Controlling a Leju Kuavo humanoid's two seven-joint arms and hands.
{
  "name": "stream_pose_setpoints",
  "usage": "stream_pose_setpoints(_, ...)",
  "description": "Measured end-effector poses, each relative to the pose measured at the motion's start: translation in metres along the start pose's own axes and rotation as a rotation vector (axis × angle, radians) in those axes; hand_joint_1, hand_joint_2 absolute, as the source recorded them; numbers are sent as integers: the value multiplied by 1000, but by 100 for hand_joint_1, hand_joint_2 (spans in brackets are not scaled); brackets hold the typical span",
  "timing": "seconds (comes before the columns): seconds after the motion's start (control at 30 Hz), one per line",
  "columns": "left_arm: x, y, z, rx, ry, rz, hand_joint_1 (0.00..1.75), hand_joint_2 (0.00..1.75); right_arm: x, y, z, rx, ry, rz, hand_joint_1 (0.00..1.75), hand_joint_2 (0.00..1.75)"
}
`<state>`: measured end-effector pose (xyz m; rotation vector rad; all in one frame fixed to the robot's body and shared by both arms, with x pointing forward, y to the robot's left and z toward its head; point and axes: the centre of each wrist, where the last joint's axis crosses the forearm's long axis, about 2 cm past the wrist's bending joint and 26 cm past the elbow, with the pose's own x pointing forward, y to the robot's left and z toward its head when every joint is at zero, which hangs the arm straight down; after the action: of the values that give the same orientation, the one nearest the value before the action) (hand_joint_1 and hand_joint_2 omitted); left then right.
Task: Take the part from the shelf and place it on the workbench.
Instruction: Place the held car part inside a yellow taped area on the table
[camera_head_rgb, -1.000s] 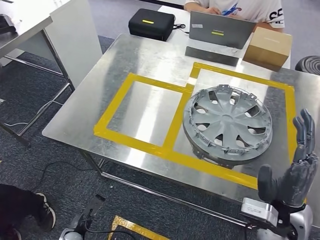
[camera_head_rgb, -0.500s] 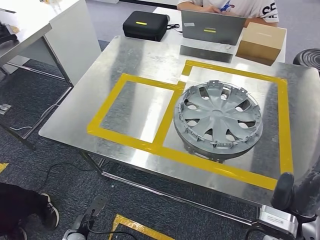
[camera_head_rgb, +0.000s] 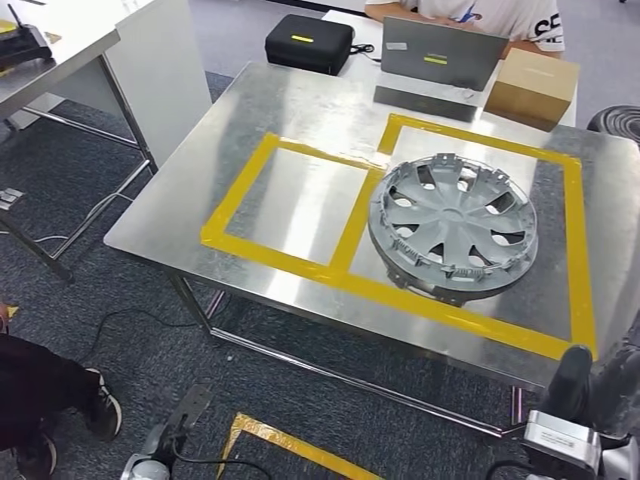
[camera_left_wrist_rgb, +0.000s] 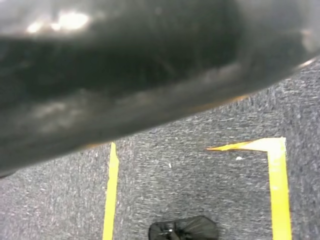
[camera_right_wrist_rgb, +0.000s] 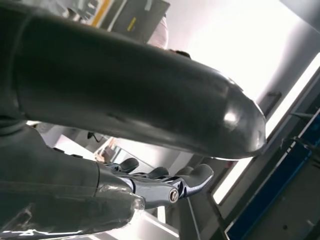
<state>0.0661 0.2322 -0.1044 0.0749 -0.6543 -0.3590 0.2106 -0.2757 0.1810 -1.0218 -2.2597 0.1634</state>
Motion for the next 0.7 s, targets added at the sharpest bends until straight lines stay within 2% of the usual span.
stream_pose_setpoints(0.7, -3, 4, 0, 28, 5, 23, 0, 0, 1, 1, 28, 42, 126, -49, 0, 0)
